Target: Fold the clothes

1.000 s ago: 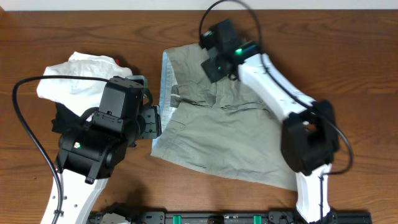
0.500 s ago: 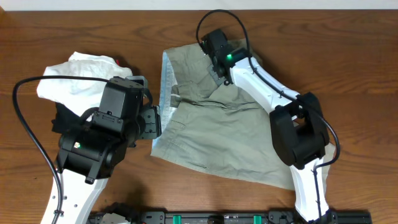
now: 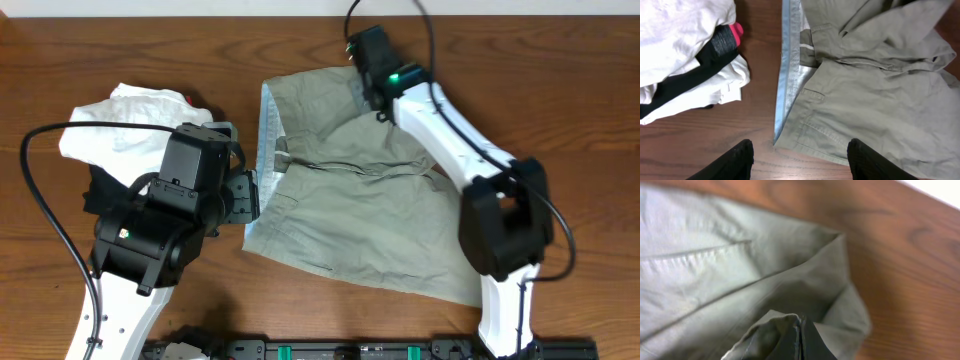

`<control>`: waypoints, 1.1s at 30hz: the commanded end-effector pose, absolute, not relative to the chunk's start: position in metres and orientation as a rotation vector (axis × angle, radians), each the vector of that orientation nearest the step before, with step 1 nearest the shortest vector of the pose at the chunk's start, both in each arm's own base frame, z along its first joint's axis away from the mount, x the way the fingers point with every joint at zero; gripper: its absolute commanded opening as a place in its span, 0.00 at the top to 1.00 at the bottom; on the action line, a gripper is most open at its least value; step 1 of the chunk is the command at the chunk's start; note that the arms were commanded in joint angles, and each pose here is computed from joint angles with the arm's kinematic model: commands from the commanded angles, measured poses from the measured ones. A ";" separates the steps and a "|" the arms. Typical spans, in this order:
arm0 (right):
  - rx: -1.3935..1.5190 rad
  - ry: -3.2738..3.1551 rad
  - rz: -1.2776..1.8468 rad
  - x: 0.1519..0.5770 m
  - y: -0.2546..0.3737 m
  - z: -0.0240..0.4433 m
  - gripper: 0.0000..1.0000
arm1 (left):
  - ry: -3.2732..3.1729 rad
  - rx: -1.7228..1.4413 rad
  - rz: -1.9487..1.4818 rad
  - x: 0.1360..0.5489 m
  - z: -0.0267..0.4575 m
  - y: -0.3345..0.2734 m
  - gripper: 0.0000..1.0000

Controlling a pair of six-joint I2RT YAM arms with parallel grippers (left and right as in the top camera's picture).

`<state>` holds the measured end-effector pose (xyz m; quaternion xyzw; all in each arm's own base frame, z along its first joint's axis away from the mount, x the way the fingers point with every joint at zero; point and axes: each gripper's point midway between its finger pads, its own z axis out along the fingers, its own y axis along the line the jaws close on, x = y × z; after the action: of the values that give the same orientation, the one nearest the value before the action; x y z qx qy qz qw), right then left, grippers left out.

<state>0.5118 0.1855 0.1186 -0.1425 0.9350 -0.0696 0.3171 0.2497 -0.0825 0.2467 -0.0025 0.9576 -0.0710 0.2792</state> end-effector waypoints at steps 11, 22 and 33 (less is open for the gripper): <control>-0.514 2.621 -0.292 0.463 0.158 0.129 0.99 | 2.553 0.004 -0.176 0.252 0.252 -0.080 0.37; -0.959 2.713 -0.318 0.420 0.158 0.113 0.90 | 2.553 0.004 -0.176 0.252 0.252 -0.080 0.37; -1.483 2.644 -0.162 0.385 0.170 0.104 0.81 | 2.554 0.004 -0.176 0.251 0.252 -0.080 0.37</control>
<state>0.3944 0.1612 0.1011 -0.4303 0.8980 -0.0674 0.0622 0.2493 -0.0824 0.2465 -0.0025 0.9579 -0.0707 0.2783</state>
